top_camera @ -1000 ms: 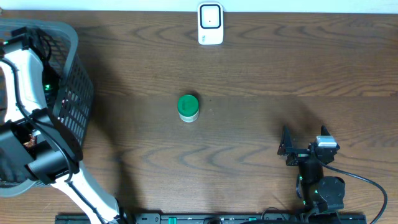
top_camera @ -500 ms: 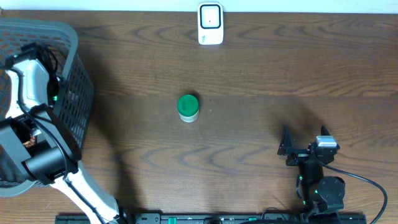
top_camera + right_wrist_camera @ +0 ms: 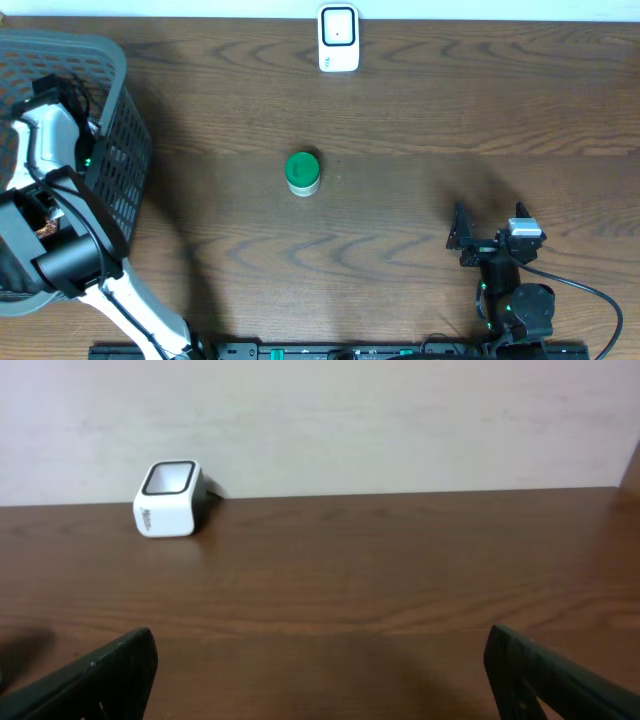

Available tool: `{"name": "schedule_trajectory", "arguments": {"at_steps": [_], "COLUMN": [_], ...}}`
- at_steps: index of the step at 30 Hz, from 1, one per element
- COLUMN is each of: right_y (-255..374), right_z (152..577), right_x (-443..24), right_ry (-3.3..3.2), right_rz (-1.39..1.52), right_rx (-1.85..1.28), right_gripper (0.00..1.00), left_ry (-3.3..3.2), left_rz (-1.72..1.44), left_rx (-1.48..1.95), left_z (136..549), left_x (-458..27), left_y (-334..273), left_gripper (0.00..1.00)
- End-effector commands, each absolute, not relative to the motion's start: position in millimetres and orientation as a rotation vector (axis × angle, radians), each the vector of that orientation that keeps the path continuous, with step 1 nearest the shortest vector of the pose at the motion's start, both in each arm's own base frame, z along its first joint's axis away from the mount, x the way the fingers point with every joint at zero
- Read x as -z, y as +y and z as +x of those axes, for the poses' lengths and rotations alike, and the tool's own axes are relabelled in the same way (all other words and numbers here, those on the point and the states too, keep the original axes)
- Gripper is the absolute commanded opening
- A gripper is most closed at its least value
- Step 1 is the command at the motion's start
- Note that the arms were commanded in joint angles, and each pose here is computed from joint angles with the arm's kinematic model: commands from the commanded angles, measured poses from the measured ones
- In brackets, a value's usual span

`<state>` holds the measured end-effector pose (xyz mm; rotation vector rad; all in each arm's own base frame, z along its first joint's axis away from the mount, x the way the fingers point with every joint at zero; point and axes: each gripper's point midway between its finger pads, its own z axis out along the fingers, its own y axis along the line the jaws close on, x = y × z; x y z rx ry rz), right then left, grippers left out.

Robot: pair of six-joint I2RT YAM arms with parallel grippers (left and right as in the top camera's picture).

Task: Scan the item barcode
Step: 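Reach the left gripper back into the basket and grasp the Panadol box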

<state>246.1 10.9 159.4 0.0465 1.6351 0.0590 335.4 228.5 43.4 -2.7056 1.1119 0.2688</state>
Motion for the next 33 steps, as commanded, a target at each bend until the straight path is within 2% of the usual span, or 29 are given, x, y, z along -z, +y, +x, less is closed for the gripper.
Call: {"name": "schedule_trajectory", "arguments": {"at_steps": [1,15,22,24,28,33], "right_y": [11.0,11.0,11.0,11.0,11.0,11.0], "right_z": [245.8,245.8,245.8,245.8,245.8,245.8], "right_x": [-159.3,-159.3,-159.3,-159.3,-159.3,-159.3], "right_ry": [1.634,1.634,1.634,1.634,1.634,1.634], "right_rz": [0.040,0.040,0.040,0.040,0.040,0.040], "right_rx": [-0.052,-0.052,-0.052,-0.052,-0.052,-0.052], "right_gripper": [0.99,0.99,0.99,0.99,0.99,0.99], "left_ry": [1.172,1.350,1.404,1.416,1.426,1.489], "left_rz": [-2.700,-2.830,-2.831,-2.836,-2.840,-2.814], "left_rx": [-0.326,-0.268,-0.234,-0.215,-0.217,-0.219], "left_z": [323.5,320.1,322.9,324.7,323.4,322.1], "left_x": [-31.6,17.8,20.7,21.0,20.8,19.4], "left_y": [241.4,222.7,217.6,214.5,213.1,213.0], "left_gripper": [0.92,0.92,0.92,0.74,0.57,0.55]}}
